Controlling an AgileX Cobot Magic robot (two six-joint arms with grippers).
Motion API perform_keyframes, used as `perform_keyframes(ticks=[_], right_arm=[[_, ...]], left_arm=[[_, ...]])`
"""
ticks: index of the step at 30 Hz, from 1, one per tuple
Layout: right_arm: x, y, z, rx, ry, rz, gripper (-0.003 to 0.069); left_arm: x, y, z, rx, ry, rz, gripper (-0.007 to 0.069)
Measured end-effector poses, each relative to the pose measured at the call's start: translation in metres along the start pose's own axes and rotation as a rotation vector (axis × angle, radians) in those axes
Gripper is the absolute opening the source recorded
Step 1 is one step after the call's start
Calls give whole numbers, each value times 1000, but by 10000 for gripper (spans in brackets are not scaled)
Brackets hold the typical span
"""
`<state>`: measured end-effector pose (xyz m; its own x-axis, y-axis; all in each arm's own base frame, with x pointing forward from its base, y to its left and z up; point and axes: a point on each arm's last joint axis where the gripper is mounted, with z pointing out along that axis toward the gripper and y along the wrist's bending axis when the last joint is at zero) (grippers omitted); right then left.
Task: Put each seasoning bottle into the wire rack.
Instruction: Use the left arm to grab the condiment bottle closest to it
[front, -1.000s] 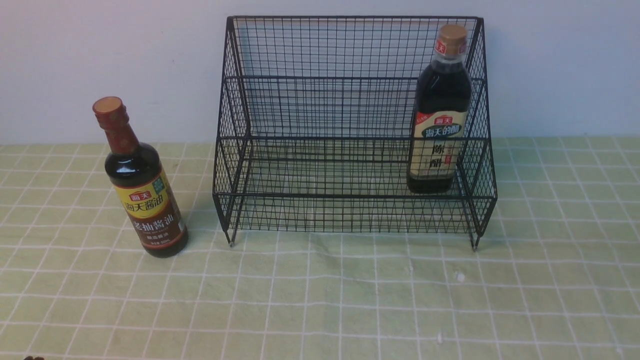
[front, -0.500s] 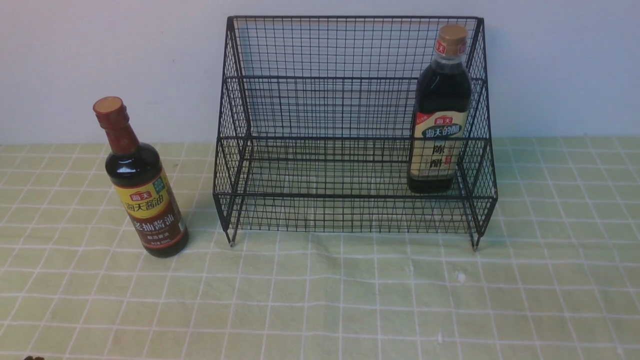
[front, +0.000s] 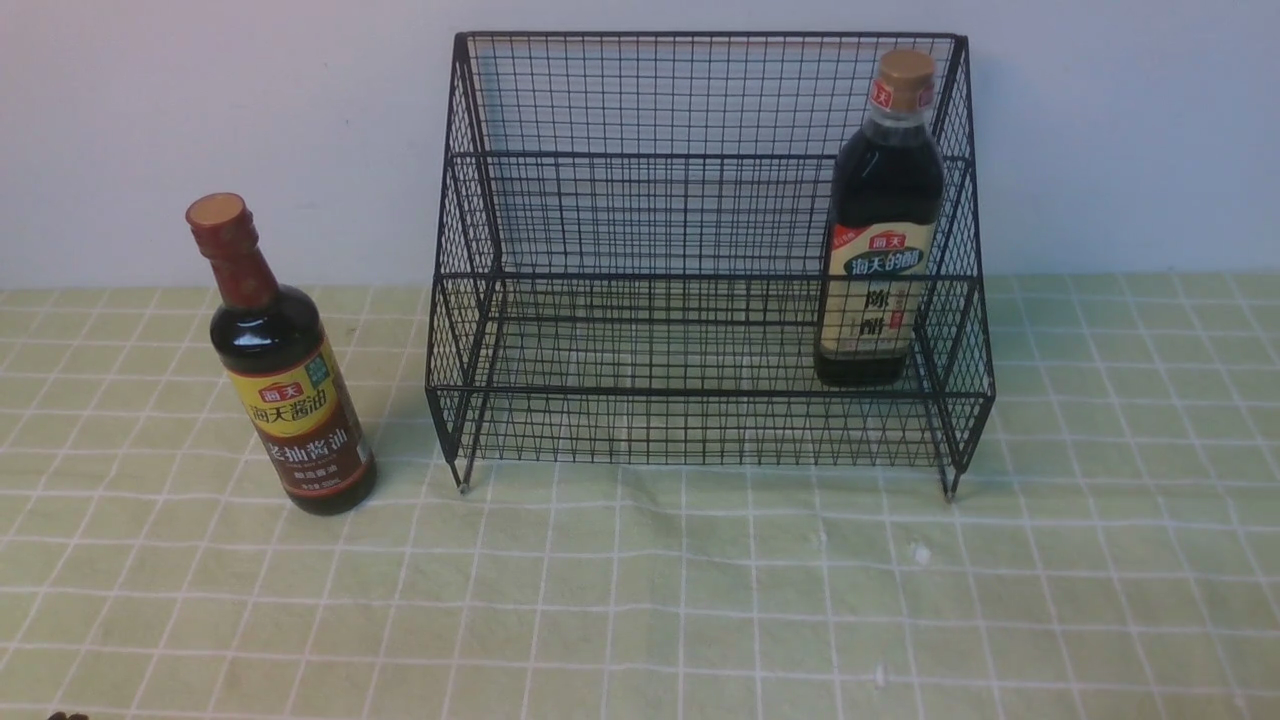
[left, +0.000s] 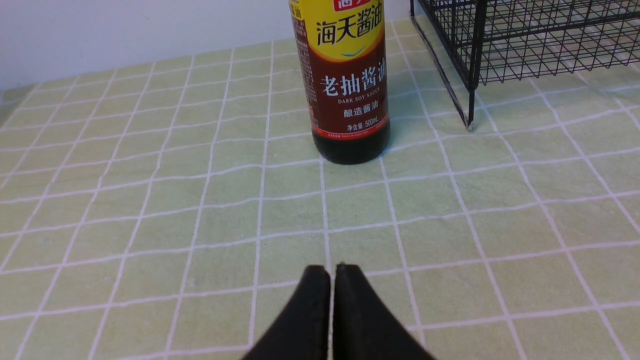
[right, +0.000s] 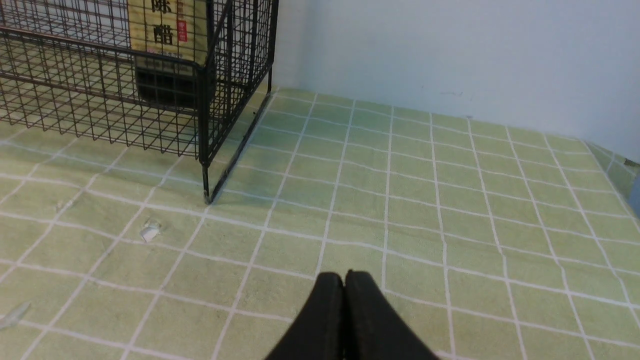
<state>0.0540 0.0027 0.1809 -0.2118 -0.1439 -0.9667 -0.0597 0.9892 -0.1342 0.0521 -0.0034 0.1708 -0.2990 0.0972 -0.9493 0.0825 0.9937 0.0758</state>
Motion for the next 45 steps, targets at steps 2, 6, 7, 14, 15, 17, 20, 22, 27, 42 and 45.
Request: perform_keyframes(ticks=[2,6,7,14,15,17,20,22,27,42,45], right_arm=[[0,0,0,0,0,0,-13],[0,0,0,0,0,0,-13],[0,0,0,0,0,0,-13],[0,0,0,0,0,0,-13],[0,0,0,0,0,0,-13],[0,0,0,0,0,0,-13],[0,0,0,0,0,0,-13],[0,0,0,0,0,0,-13],[0,0,0,0,0,0,-13],[0,0,0,0,0,-1,-13],[0,0,0,0,0,-1,-13]], left_arm=[[0,0,0,0,0,0,-6],[0,0,0,0,0,0,-6],[0,0,0,0,0,0,-6],[0,0,0,0,0,0,-6],[0,0,0,0,0,0,-6],[0,0,0,0,0,0,-6],[0,0,0,0,0,0,-6],[0,0,0,0,0,0,-6],[0,0,0,0,0,0,-6],[-14,-3,-1,58,-154,-312,-6],[-22,-2,-2,81,-243,-469,-6]])
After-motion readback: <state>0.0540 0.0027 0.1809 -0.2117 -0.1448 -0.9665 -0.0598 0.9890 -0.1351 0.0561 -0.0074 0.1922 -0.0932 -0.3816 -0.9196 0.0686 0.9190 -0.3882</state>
